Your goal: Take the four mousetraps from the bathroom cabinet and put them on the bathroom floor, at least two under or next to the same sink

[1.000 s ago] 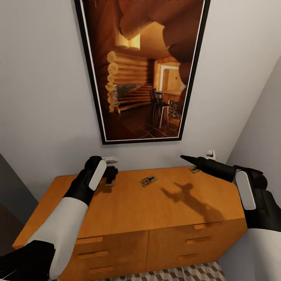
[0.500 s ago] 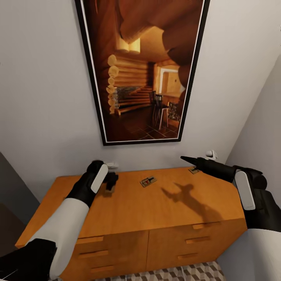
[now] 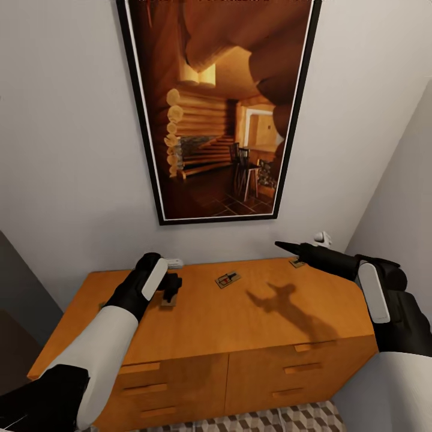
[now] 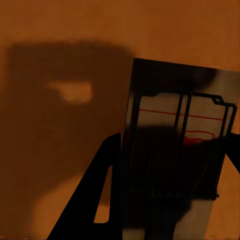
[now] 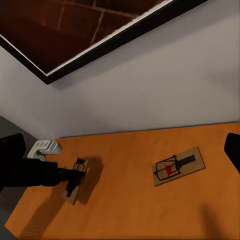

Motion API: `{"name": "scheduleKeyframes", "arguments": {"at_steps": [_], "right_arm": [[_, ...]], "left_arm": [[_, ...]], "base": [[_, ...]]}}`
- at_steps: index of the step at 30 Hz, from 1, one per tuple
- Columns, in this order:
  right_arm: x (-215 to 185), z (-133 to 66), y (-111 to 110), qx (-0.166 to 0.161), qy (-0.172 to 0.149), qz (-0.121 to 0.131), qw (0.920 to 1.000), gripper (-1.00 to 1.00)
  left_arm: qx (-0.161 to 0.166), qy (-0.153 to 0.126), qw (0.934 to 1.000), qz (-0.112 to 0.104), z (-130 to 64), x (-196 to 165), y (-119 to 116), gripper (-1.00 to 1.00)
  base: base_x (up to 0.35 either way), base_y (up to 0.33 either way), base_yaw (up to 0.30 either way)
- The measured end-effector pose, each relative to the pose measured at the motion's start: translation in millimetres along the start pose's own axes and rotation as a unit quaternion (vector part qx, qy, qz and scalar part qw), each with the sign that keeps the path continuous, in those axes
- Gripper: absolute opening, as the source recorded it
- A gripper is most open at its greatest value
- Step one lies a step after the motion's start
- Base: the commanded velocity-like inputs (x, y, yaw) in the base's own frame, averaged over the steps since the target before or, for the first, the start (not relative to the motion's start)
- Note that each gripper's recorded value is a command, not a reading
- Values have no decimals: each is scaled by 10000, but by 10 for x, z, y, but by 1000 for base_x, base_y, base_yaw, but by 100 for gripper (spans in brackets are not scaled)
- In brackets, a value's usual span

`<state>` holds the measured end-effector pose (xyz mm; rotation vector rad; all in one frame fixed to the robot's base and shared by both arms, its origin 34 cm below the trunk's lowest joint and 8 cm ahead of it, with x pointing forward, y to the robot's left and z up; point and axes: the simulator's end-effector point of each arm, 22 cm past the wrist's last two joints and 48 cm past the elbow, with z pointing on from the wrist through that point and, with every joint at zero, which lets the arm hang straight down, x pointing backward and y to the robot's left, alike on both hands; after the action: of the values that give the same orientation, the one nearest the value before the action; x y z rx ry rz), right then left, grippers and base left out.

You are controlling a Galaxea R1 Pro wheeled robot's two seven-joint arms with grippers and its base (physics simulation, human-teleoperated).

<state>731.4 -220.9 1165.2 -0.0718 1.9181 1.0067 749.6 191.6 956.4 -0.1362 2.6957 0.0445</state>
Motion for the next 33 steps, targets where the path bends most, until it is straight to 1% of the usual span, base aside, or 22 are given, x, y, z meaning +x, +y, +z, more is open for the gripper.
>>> {"name": "scheduleKeyframes", "arguments": {"at_steps": [4, 10, 13, 17, 23, 26, 29, 33], "right_arm": [[4, -1, 14, 1, 16, -7, 10000, 100], [8, 1, 10, 7, 21, -5, 10000, 100], [4, -1, 8, 10, 20, -8, 10000, 100], [0, -3, 7, 16, 14, -21, 10000, 100], [-6, -6, 10, 20, 4, -46, 10000, 100], [-3, -6, 3, 45, 14, -70, 10000, 100], [30, 6, -41, 164, 83, -150, 9997, 100], [79, 10, -146, 434, 198, -322, 9983, 100]], "left_arm": [[-13, 86, 10000, 9, 24, 62, 3, -100], [18, 87, 10000, 0, 18, 58, -19, -100], [217, 150, 9996, -112, 17, 82, -106, -100], [319, 200, 9991, -191, 23, 101, -132, -100], [398, 168, 9989, -182, -8, 83, -210, -100], [434, 104, 9989, -168, -44, 43, -254, -100], [430, 53, 9989, -171, -61, 11, -241, -100], [406, 32, 9990, -179, -58, 8, -203, -100]], "base": [[0, 0, 0], [0, 0, 0], [0, 0, 0], [0, 0, 0], [0, 0, 0], [0, 0, 0], [0, 0, 0], [0, 0, 0]]}}
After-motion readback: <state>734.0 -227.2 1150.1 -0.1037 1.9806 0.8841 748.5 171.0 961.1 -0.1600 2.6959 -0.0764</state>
